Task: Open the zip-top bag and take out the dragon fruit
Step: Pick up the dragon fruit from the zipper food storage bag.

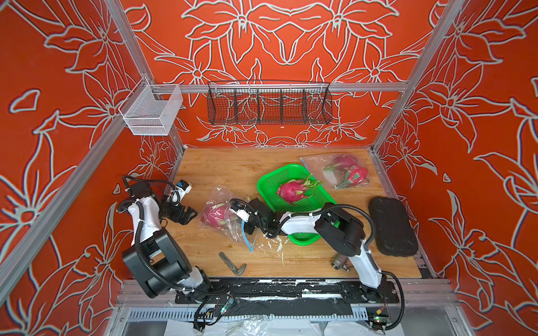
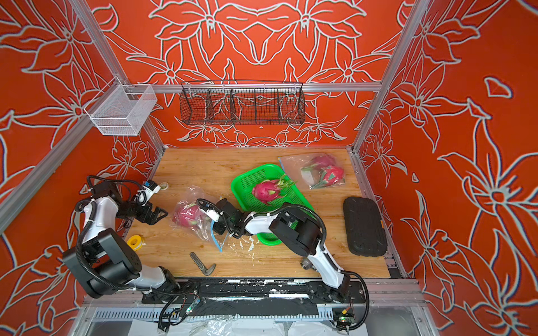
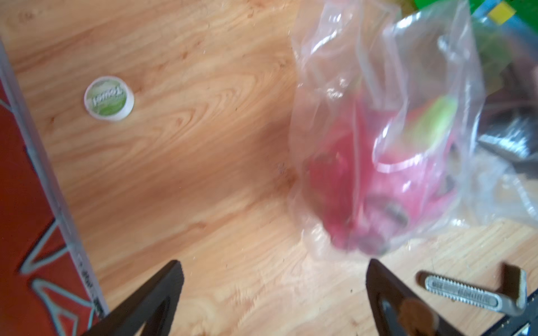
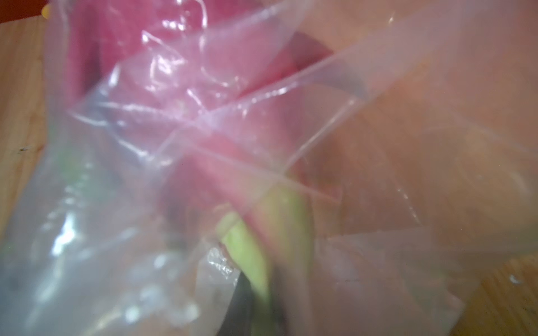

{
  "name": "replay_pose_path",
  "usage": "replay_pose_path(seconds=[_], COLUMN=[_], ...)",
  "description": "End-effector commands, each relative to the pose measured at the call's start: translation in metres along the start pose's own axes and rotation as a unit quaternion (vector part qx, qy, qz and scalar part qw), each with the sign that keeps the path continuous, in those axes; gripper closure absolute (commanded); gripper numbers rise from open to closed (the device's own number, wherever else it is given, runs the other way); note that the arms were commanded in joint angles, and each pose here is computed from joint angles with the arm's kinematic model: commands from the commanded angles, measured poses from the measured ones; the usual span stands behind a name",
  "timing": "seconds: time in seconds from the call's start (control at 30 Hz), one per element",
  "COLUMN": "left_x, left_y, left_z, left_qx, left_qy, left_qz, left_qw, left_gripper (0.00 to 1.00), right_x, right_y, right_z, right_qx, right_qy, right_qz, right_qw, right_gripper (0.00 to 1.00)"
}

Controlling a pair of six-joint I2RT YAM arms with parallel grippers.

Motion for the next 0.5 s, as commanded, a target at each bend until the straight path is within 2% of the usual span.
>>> replay_pose_path(seconds=[0.0, 0.07, 0.2, 0.47], left_x=[0.019, 0.031, 0.037, 0.015], left_y=[-0.010, -0.020, -0.033, -0.037], left_z=[-0.020, -0.031, -0.045, -0.049], left_qx=[0.058, 0.075, 0.090, 0.105], left_qy=[-0.026, -0.040, -0.054, -0.049], left_qz=[0.018, 0.018, -0.032, -0.096], left_qw=[0.998, 0.996, 0.994, 0.989], left_gripper=[0.03, 0.03, 0.03, 0.00], right_x=[-0.029, -0.034, -0.040, -0.037], right_y=[0.027, 0.037, 0.047, 0.048], right_z=[0.004, 0.007, 0.007, 0.008], right_qx=[-0.019, -0.028, -0.025, -0.032], right_qy=[-0.025, -0.032, -0.044, -0.054], right_qz=[-0.052, -0.065, -0.079, -0.087], right_qw=[0.998, 0.997, 0.996, 0.994], right_gripper=[1.00, 1.00, 1.00, 1.00])
Point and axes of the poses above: each gripper's point midway between its finger pads, its own y axis back along the fingers, its own z axis along the line the jaws close on, x = y × z, the point moved 10 cm from there along y, back along the fingers, and after that the axes turned 2 degrees about -y, right-handed, at the moved point
